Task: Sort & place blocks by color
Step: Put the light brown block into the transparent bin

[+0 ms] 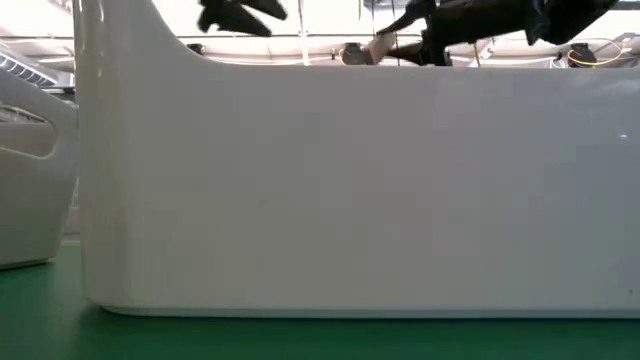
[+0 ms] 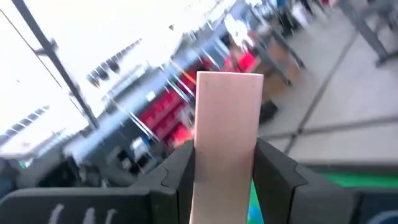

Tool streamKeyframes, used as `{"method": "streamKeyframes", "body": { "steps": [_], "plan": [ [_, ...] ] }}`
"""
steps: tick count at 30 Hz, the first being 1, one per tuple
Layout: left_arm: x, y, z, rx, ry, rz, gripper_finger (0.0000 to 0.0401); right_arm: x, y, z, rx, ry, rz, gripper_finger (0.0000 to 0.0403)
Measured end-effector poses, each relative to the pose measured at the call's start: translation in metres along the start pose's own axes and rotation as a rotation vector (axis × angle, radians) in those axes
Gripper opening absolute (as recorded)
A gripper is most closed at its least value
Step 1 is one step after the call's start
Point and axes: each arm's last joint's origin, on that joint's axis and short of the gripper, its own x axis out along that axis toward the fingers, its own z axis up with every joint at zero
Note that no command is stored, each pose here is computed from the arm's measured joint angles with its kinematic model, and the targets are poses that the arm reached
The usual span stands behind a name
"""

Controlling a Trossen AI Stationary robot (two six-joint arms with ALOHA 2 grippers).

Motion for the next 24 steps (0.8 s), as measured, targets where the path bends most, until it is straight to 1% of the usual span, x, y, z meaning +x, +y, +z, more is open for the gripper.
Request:
{"method": "streamKeyframes", "body": {
  "steps": [2, 6, 10, 12, 15, 17, 21, 24],
  "plan": [
    [0.010, -0.005, 0.000, 0.117, -0.031, 0.001, 0.0255, 0.002, 0.000, 0.007, 0.000, -0.050, 0.020, 0.0111],
    [0.033, -0.016, 0.006, 0.268, -0.166, 0.021, 0.0255, 0.007, -0.004, 0.016, 0.047, -0.106, 0.024, 0.0111],
    [0.053, -0.022, 0.012, 0.356, -0.316, 0.080, 0.0255, 0.009, -0.006, 0.023, 0.078, -0.154, 0.035, 0.0111],
    [0.063, -0.022, 0.014, 0.346, -0.383, 0.112, 0.0255, 0.012, -0.005, 0.025, 0.050, -0.166, 0.034, 0.0111],
    [0.073, -0.021, 0.015, 0.301, -0.445, 0.142, 0.0255, 0.020, 0.001, 0.027, -0.001, -0.170, 0.047, 0.0111],
    [0.078, -0.019, 0.014, 0.286, -0.453, 0.152, 0.0255, 0.029, 0.009, 0.030, -0.025, -0.167, 0.088, 0.0111],
    [0.085, -0.020, 0.008, 0.297, -0.428, 0.153, 0.0255, 0.051, 0.026, 0.030, -0.084, -0.133, 0.172, 0.0111],
    [0.086, -0.021, 0.007, 0.323, -0.421, 0.155, 0.0255, 0.066, 0.035, 0.027, -0.103, -0.085, 0.201, 0.0111]
  ]
}}
